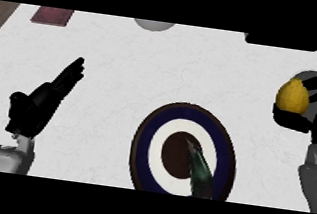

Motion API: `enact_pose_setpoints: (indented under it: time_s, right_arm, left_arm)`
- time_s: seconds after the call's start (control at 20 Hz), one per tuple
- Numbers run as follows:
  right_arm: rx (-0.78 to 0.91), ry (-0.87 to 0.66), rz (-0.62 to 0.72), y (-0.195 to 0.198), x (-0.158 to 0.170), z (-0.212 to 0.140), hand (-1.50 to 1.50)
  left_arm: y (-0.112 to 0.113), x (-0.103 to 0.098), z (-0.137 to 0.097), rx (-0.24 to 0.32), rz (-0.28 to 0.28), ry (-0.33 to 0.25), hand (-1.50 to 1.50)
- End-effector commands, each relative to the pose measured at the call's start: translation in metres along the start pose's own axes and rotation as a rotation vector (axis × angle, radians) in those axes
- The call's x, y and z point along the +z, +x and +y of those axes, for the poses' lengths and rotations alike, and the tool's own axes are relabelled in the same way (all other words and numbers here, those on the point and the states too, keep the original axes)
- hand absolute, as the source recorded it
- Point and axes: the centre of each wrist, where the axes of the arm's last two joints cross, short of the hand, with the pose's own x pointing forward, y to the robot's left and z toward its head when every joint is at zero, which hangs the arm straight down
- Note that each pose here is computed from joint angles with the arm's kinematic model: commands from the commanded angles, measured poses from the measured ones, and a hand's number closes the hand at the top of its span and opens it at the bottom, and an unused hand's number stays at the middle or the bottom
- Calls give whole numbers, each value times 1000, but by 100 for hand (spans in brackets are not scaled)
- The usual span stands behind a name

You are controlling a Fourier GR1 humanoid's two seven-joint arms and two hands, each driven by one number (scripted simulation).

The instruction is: Pick the lemon from the plate and place it in the pan

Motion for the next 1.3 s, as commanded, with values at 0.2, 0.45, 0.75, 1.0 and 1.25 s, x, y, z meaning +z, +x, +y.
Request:
enact_pose_setpoints:
  time_s: [0.2, 0.45, 0.75, 1.0, 1.25]
  right_arm:
    - [46, -107, 62, -64, -75, 5, 150]
    - [65, -116, 48, -103, -94, 19, 150]
    - [57, -128, 48, -137, -116, 6, 150]
    - [71, -125, 65, -155, -114, 18, 150]
    - [126, 67, 375, -174, -110, 15, -150]
  left_arm:
    - [-6, -18, -7, -12, -16, 8, 0]
    - [9, -11, -22, -15, -7, 2, 0]
    - [-7, -13, -1, -4, 12, -6, 0]
    - [3, -4, -2, -1, -27, -19, 0]
    - [6, -15, -11, 6, -37, -46, 0]
